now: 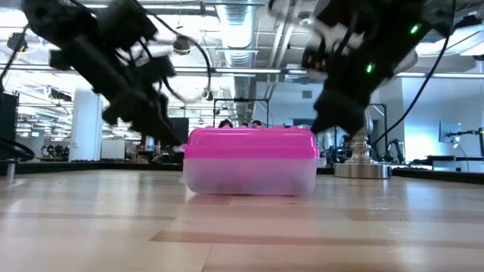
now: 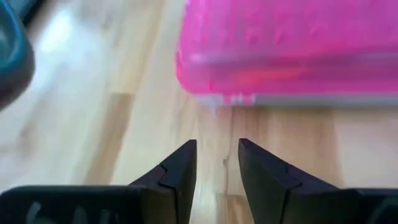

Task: Pick & place school supplies into a supply box
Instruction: Close the pink supply box

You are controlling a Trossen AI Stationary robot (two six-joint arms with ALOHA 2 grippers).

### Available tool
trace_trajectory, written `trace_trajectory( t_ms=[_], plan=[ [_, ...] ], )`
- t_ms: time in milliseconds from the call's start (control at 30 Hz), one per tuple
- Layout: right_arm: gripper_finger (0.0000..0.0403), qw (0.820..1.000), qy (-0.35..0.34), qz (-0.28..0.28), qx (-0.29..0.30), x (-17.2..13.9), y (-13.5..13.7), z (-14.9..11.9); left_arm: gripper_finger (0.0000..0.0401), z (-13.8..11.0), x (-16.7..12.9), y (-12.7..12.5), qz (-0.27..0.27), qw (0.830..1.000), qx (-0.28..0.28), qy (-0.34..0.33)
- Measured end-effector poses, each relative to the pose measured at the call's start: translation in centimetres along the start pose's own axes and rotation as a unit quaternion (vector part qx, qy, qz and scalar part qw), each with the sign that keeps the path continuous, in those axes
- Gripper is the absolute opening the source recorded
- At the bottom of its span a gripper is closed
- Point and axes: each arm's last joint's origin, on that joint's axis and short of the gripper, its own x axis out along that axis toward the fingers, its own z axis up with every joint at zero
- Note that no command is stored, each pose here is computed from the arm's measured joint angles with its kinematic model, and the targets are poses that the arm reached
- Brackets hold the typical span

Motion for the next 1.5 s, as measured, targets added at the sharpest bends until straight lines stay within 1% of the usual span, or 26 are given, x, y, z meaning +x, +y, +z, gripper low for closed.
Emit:
trace_trajectory(
  t_ms=[67,133,267,333,400,500,567,633,733,800,900,1000,1100,1233,1400,1500],
  plan=[
    [0.0003,0.999,-0.038,-0.021,0.006,-1.3,0.1,0.3,0.0114,0.4,-1.4,-0.2,0.007,1.000,-0.005,-0.030],
    [0.0003,0.997,-0.076,-0.017,0.008,-2.3,0.7,0.9,0.0114,0.6,-2.8,-0.6,0.005,0.998,-0.004,-0.070],
    [0.0003,0.989,-0.146,0.022,-0.028,-3.1,2.4,2.1,0.0114,0.9,-5.2,-1.7,-0.015,0.983,0.018,-0.181],
    [0.0003,0.983,-0.167,0.049,-0.062,-2.9,3.2,2.5,0.0114,0.7,-6.0,-2.1,-0.023,0.974,0.030,-0.221],
    [0.0003,0.974,-0.195,0.080,-0.082,-2.6,3.9,3.1,0.0114,0.3,-6.7,-2.3,-0.021,0.969,0.042,-0.243],
    [0.0003,0.961,-0.223,0.125,-0.107,-2.2,4.1,3.8,0.0114,0.1,-7.3,-2.3,0.001,0.967,0.042,-0.253],
    [0.0003,0.954,-0.233,0.153,-0.110,-1.4,4.2,4.2,0.0114,-0.1,-7.5,-2.3,0.009,0.966,0.040,-0.254],
    [0.0001,0.956,-0.220,0.152,-0.118,-0.7,3.9,3.9,0.0114,-0.1,-7.5,-2.3,0.007,0.967,0.041,-0.253],
    [0.0001,0.962,-0.203,0.149,-0.105,-0.2,3.3,4.0,0.0114,-0.3,-7.4,-2.3,0.005,0.968,0.045,-0.247],
    [0.0000,0.964,-0.187,0.153,-0.108,-0.1,3.2,3.6,0.0114,-0.3,-7.4,-2.3,0.005,0.969,0.046,-0.242],
    [0.0000,0.955,-0.202,0.189,-0.105,-0.6,3.5,3.9,0.0114,-0.4,-7.4,-2.3,0.004,0.970,0.045,-0.239],
    [0.0000,0.947,-0.201,0.227,-0.103,-0.5,3.5,3.9,0.0114,-0.4,-7.4,-2.3,0.004,0.969,0.043,-0.241],
    [0.0000,0.949,-0.196,0.231,-0.087,-0.2,3.3,3.7,0.0114,-0.4,-7.4,-2.3,0.003,0.970,0.042,-0.241],
    [0.0000,0.950,-0.196,0.232,-0.074,0.6,3.1,2.6,0.0114,-0.3,-7.4,-2.3,0.003,0.969,0.040,-0.242],
    [0.0000,0.944,-0.184,0.269,-0.047,1.5,2.5,2.5,0.0114,-0.3,-7.4,-2.3,0.003,0.969,0.040,-0.242],
    [0.0000,0.942,-0.181,0.279,-0.035,1.7,2.2,2.6,0.0114,-0.3,-7.4,-2.3,0.003,0.969,0.040,-0.242]
  ],
)
